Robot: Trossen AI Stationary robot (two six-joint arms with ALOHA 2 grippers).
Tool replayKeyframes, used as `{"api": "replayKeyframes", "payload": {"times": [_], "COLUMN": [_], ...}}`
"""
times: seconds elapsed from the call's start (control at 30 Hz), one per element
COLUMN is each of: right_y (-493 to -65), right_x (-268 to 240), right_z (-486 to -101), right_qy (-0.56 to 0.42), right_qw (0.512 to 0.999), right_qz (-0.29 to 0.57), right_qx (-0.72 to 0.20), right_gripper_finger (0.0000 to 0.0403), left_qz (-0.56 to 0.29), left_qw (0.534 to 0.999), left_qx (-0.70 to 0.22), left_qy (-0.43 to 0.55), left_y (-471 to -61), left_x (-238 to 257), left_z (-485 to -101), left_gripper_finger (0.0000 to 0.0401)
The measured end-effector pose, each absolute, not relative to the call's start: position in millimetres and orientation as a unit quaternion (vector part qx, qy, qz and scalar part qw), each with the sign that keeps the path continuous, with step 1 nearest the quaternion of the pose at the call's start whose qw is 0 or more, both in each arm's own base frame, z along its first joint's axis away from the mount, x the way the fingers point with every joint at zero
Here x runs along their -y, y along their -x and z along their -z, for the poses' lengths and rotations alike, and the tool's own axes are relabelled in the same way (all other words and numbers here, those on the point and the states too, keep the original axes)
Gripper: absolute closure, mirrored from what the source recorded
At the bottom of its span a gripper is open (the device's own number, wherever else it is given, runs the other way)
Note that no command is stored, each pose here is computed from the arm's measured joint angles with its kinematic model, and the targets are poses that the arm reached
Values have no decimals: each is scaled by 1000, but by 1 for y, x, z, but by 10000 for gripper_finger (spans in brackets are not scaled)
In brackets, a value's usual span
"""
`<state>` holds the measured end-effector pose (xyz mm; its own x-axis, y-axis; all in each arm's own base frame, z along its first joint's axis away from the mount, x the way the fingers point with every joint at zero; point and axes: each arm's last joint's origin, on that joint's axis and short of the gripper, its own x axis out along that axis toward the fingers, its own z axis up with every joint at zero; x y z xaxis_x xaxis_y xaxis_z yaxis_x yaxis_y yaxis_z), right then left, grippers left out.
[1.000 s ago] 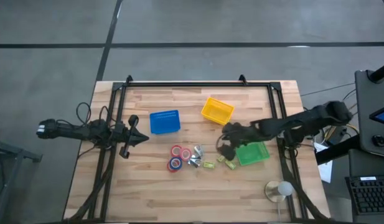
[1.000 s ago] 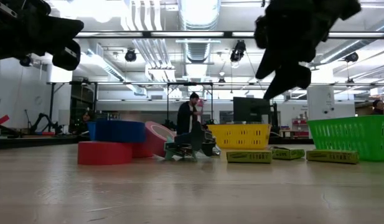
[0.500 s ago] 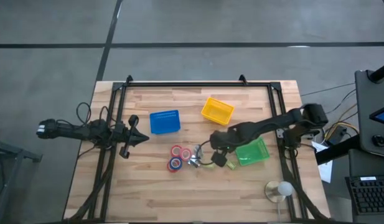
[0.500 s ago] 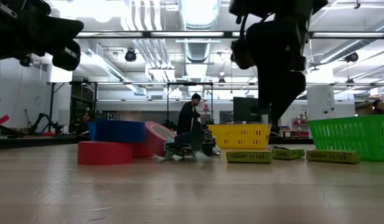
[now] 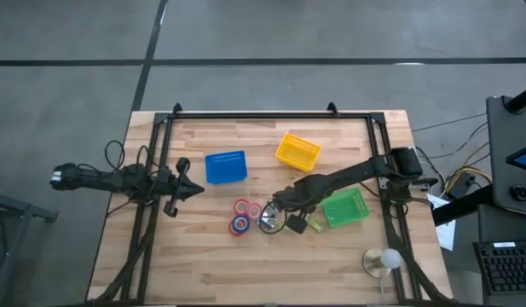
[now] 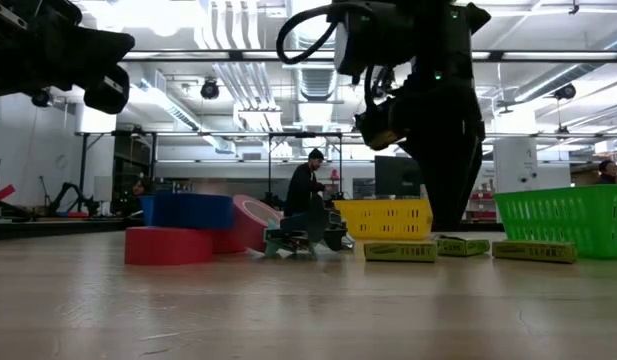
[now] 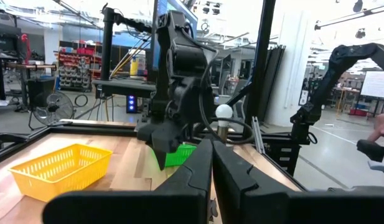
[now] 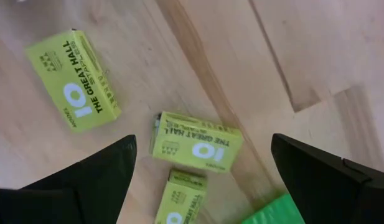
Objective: Pick and place Stapler, Stapler remover, tape
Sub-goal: Put the top green staple box into the green bin
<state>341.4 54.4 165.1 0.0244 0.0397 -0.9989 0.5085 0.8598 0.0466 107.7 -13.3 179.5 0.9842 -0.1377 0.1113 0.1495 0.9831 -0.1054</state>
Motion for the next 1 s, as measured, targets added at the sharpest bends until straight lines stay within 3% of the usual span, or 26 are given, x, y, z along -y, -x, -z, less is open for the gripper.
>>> {"api": "replayKeyframes", "payload": {"times": [1.0], "right_y": [-346], "right_x": [-60], "right_z": [-142], "right_qy": [-240], "right_qw": [649], "right_qz": [175], "right_qx": [-700], "right_gripper_finger": [35], "left_qz": [71], "left_qw": [995], "left_qx": [34], "left_qy": [56], "left_y": [-109], "left_x": [13], "left_z": [-176], "left_gripper_finger": [385]}}
